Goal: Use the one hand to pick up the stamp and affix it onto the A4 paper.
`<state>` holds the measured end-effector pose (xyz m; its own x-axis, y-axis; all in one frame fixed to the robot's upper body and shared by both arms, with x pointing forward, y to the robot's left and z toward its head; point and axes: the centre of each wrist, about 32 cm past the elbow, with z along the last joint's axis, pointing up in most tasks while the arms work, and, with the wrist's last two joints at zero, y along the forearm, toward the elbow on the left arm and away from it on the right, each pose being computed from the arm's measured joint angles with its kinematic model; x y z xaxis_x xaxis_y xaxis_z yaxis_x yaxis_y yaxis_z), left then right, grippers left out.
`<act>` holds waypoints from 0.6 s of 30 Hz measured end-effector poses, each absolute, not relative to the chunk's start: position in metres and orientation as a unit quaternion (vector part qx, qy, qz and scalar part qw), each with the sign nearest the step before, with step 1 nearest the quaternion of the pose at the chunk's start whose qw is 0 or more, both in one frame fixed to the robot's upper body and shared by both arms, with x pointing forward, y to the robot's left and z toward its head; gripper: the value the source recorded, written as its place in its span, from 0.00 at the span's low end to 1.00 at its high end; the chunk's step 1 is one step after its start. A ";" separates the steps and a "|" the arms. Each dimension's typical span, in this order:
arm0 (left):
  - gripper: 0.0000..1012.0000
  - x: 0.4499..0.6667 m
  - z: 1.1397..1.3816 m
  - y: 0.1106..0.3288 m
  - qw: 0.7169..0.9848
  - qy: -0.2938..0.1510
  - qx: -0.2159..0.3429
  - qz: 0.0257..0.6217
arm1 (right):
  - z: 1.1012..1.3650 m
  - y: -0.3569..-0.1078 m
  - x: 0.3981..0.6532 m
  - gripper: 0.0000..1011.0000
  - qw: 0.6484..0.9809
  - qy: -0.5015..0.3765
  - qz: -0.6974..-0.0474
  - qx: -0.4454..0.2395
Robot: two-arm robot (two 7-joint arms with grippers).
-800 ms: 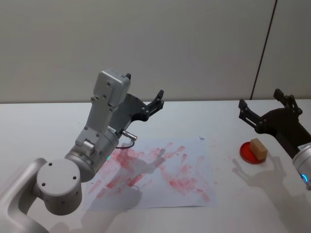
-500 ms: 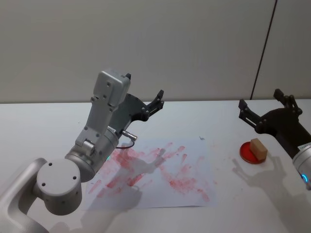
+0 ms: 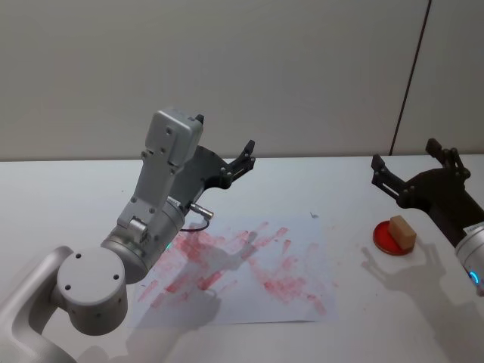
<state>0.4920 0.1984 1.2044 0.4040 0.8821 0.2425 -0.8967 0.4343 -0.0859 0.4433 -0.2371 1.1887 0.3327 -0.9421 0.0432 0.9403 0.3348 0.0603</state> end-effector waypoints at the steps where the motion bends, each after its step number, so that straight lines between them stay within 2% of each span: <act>1: 0.99 0.492 1.204 0.198 0.837 -0.126 0.029 0.531 | 1.189 -0.237 0.443 0.99 0.816 -0.035 -0.577 0.012; 18: 0.99 0.492 1.204 0.198 0.837 -0.126 0.029 0.531 | 1.190 -0.243 0.437 0.99 0.809 -0.025 -0.587 0.010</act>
<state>0.4920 0.1984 1.2044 0.4040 0.8821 0.2425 -0.8967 0.4343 -0.0859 0.4372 -0.2433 1.1904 0.3086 -0.9508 0.0283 0.9498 0.3096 0.0451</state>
